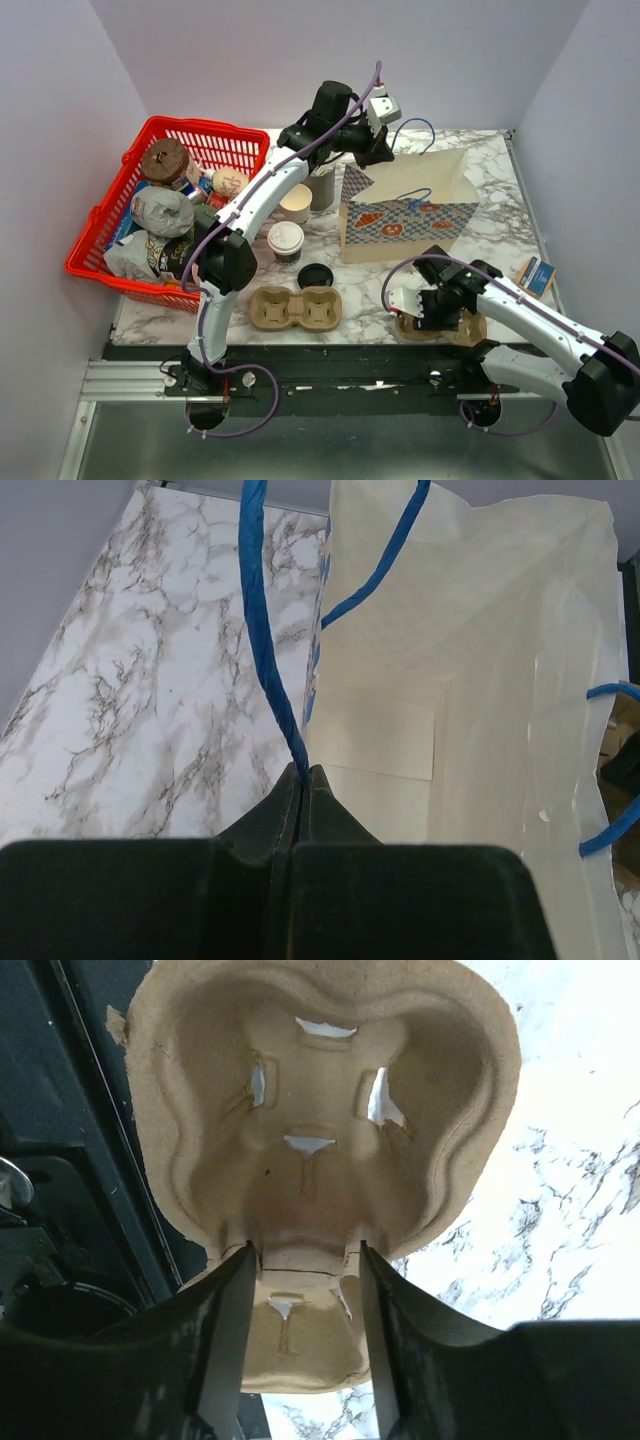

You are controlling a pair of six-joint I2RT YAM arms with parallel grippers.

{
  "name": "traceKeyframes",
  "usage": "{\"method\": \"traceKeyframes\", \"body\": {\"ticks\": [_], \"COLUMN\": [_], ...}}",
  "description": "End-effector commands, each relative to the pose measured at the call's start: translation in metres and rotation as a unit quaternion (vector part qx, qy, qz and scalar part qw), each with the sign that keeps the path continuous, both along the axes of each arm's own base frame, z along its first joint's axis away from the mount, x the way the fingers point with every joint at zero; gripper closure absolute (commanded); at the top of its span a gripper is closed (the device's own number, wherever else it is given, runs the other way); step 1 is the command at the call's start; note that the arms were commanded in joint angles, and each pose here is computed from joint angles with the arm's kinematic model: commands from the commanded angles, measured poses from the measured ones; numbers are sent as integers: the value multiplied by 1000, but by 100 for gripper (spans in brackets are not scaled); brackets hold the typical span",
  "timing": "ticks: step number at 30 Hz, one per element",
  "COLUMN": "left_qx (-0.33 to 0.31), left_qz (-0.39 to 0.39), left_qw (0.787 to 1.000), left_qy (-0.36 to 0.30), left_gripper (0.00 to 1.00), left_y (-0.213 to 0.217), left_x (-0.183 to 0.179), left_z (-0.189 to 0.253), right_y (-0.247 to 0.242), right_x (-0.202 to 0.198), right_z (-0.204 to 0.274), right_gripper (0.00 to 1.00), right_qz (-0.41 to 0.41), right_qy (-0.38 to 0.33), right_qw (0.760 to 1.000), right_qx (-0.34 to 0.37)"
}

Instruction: Pack the takeout coffee

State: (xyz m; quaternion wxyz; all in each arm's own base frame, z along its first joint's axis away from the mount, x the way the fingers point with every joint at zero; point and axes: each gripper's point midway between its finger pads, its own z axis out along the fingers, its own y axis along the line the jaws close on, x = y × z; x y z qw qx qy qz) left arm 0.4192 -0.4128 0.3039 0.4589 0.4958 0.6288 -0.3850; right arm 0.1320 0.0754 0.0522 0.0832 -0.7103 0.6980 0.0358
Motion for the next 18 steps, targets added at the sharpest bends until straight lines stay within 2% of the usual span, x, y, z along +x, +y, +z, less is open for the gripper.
{"method": "traceKeyframes", "body": {"ticks": [1,7,10,14,17,18], "left_qx": [-20,-23,-24,-24,-24,-25], "left_qz": [-7,-7,-11,-15,-17,-19], "left_qw": [1000,1000,1000,999,999,999], "left_qy": [-15,-14,-10,-14,-12,-13], "left_gripper": [100,100,100,100,100,100], "left_y": [7,9,9,10,11,10], "left_x": [-3,-1,-4,-7,-8,-9], "left_z": [24,24,25,25,24,26], "right_y": [-4,-6,1,18,37,44], "right_x": [3,4,10,11,8,11], "right_z": [0,20,46,91,136,166], "right_gripper": [54,63,65,67,68,68], "right_qz": [11,10,6,12,23,20], "right_qy": [-7,-22,-42,-57,-69,-88], "right_qw": [1000,1000,999,996,989,983], "right_qx": [-11,-8,13,70,133,161]}}
